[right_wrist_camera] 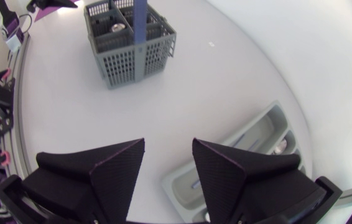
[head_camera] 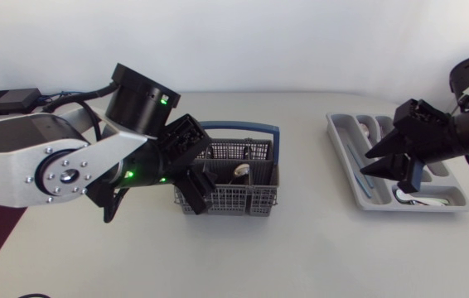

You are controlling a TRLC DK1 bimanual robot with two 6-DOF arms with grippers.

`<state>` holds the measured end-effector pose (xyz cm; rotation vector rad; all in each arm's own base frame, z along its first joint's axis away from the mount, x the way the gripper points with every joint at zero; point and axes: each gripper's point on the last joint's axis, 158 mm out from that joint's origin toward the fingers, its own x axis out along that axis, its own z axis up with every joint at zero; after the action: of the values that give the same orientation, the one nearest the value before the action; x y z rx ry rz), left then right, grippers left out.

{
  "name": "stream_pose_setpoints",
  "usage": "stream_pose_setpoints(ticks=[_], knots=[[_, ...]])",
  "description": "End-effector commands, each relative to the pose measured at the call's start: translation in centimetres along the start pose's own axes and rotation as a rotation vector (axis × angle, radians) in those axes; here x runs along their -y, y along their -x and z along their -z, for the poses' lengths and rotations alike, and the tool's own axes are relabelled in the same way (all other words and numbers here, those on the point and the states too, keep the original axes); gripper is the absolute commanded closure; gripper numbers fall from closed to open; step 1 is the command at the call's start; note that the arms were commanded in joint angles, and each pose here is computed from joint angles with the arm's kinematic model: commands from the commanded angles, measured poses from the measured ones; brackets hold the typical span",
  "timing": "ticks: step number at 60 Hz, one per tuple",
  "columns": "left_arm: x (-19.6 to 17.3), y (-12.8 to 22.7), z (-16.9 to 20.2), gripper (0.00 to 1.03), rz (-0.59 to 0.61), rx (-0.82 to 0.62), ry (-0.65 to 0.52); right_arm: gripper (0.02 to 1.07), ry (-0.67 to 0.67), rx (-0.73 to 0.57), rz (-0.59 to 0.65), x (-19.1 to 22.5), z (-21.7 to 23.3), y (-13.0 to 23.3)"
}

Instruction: Unload the cutlery basket into the drawer organizer.

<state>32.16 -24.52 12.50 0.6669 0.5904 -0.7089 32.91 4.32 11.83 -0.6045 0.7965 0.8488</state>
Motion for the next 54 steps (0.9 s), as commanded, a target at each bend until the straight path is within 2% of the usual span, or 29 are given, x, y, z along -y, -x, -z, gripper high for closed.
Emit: stream_pose_setpoints(ticks=[1,15,22,41,54], knots=[[-0.6,0.1,1.0,0.26,-0.017,-0.003,-0.014,0.49,-0.114,0.019,-0.054,-2.8,-1.9,-0.9],[-0.5,-0.2,1.9,0.26,-0.015,0.012,-0.034,0.49,-0.23,0.09,-0.133,-7.0,-8.9,-2.3],[-0.8,-0.3,2.2,0.26,-0.006,0.025,-0.037,0.49,-0.332,0.128,-0.152,-7.5,-11.4,-2.9],[-0.8,-0.9,2.9,0.26,0.02,0.057,-0.045,0.49,-0.44,0.144,-0.249,-11.0,-15.7,-7.1],[-0.5,-1.4,3.2,0.26,0.015,0.085,-0.071,0.49,-0.555,0.146,-0.22,-11.2,-16.6,-9.5]])
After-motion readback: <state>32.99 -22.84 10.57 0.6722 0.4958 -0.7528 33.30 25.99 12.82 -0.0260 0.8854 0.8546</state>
